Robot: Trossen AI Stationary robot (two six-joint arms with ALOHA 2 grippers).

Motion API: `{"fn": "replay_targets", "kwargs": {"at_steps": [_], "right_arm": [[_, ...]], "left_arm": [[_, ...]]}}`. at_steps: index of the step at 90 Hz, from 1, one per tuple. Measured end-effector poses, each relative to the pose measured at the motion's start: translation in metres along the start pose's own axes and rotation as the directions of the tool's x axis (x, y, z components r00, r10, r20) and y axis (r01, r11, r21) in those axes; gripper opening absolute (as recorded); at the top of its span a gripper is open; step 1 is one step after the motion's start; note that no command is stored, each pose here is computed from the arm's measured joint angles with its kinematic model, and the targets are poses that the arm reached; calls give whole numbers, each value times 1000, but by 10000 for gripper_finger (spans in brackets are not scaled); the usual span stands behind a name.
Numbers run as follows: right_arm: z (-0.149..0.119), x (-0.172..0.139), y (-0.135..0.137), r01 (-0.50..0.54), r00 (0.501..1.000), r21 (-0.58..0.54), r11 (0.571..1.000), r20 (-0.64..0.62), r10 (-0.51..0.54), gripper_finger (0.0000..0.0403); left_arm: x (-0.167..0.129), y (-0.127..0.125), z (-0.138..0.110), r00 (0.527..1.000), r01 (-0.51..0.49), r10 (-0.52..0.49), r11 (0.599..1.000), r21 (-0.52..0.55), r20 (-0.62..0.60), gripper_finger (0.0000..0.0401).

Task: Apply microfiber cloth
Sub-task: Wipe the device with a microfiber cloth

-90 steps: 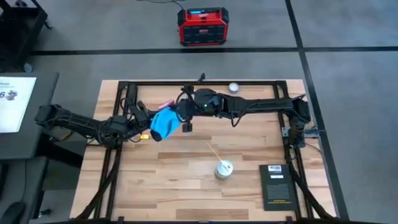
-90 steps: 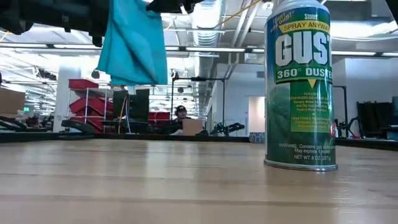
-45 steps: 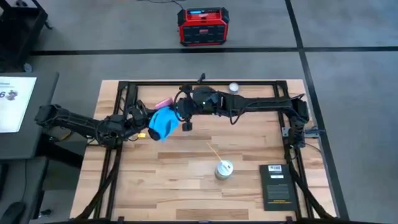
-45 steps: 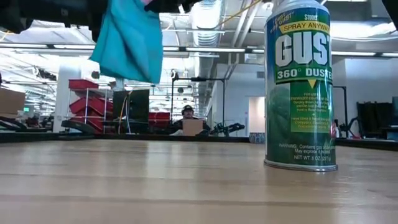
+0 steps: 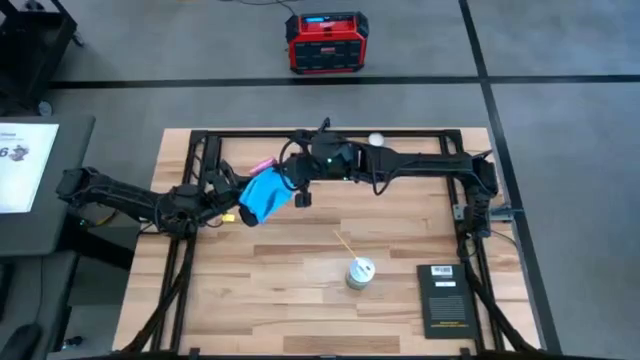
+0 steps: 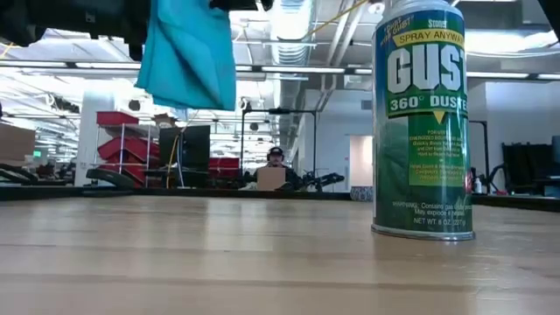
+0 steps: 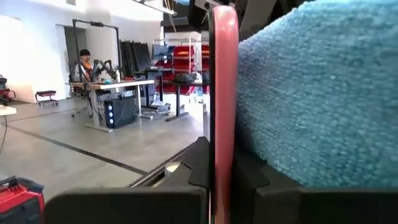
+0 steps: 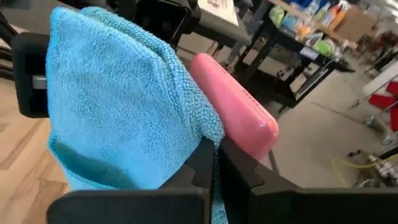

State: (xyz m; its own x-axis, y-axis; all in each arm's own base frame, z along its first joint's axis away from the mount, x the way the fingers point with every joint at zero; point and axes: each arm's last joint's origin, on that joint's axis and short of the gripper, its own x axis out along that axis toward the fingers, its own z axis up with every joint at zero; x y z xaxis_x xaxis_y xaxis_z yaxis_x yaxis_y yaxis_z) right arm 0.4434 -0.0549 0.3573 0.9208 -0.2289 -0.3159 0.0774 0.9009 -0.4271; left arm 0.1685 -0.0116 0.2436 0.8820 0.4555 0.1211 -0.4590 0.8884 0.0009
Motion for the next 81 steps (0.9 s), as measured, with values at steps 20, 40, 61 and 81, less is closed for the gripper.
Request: {"fn": "replay_targets", "kwargs": {"at_steps": [20,40,61,81], "right_arm": [[-30,11,16,-34,999,76,997,-20,35,0],[-56,19,33,-68,996,122,990,-57,75,0],[-59,21,41,-71,996,127,989,-36,76,0],[-49,19,31,-57,998,104,993,-5,58,0]], "left_arm": [[-1,0,-1,1000,3,-3,1000,23,-11,3],[-3,2,4,999,23,-23,999,23,29,3],[-5,3,10,998,25,-26,1000,7,58,3],[-5,4,11,998,5,-4,1000,-13,62,3]]}}
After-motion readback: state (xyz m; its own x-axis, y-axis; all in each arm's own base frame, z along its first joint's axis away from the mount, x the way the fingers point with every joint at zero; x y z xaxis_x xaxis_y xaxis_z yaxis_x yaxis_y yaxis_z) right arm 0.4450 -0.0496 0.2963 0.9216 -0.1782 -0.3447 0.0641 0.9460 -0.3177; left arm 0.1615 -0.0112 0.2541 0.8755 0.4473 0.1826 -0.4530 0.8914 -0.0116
